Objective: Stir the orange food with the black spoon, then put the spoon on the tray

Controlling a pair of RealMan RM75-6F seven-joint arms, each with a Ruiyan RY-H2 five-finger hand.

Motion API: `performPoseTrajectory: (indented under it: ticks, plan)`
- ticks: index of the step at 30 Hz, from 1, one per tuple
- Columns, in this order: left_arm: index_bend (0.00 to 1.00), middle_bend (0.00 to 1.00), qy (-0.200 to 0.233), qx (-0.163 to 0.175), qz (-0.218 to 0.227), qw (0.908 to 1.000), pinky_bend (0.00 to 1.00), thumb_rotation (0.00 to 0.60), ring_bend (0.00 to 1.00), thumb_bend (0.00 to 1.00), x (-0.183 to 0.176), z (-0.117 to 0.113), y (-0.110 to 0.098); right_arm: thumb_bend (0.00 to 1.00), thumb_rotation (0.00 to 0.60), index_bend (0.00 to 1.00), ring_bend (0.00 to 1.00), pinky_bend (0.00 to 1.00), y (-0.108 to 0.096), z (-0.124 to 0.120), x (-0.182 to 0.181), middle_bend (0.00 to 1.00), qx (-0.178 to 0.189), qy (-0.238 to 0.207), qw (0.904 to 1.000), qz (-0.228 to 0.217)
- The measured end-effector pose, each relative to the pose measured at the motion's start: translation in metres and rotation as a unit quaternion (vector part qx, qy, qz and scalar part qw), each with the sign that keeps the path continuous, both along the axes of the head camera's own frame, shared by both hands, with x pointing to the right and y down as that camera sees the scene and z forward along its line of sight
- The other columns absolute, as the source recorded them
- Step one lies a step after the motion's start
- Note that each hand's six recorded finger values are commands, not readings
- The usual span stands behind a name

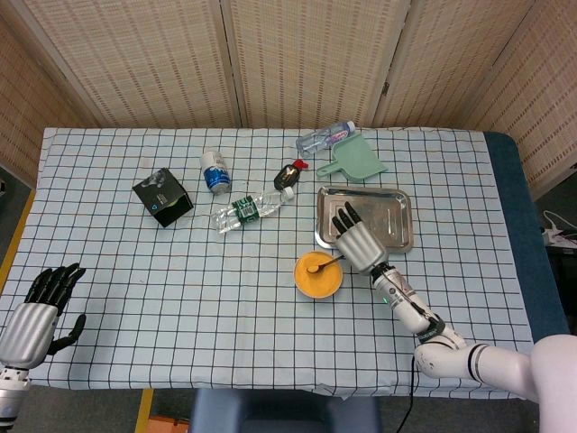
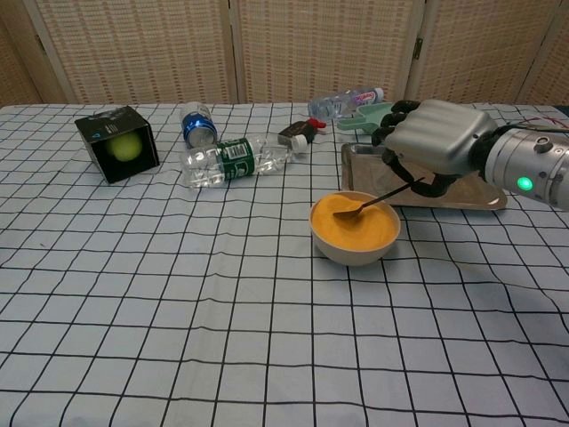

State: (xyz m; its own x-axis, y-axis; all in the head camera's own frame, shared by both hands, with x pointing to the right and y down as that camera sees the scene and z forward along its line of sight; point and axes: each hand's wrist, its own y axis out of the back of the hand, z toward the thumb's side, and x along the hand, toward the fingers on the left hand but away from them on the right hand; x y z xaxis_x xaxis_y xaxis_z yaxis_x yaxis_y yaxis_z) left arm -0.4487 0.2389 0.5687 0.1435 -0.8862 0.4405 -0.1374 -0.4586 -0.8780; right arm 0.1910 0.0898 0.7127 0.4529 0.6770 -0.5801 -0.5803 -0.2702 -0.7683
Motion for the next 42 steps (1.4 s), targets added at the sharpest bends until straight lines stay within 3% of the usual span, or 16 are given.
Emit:
performPoseTrajectory:
  ticks: [14,29,42]
  plan:
    - [0.0,0.0,0.002,0.001,-0.004,1.0,0.04,0.6,0.0,0.46,-0.001,-0.002,0.0,0.65,0.6,1.0,0.06,0.0,0.013,-0.007,0.005,0.16,-0.025,0.02,0.9995,-0.004]
    - [0.0,0.0,0.001,0.004,-0.002,1.0,0.04,0.6,0.0,0.46,-0.001,-0.003,0.001,0.65,0.6,1.0,0.06,0.0,0.006,-0.028,0.005,0.16,-0.004,-0.042,0.9989,0.021]
    - [0.0,0.0,-0.001,-0.001,0.0,1.0,0.04,0.6,0.0,0.46,0.001,0.0,0.001,0.65,0.6,1.0,0.06,0.0,0.02,-0.024,0.025,0.16,-0.054,-0.053,0.9959,0.049]
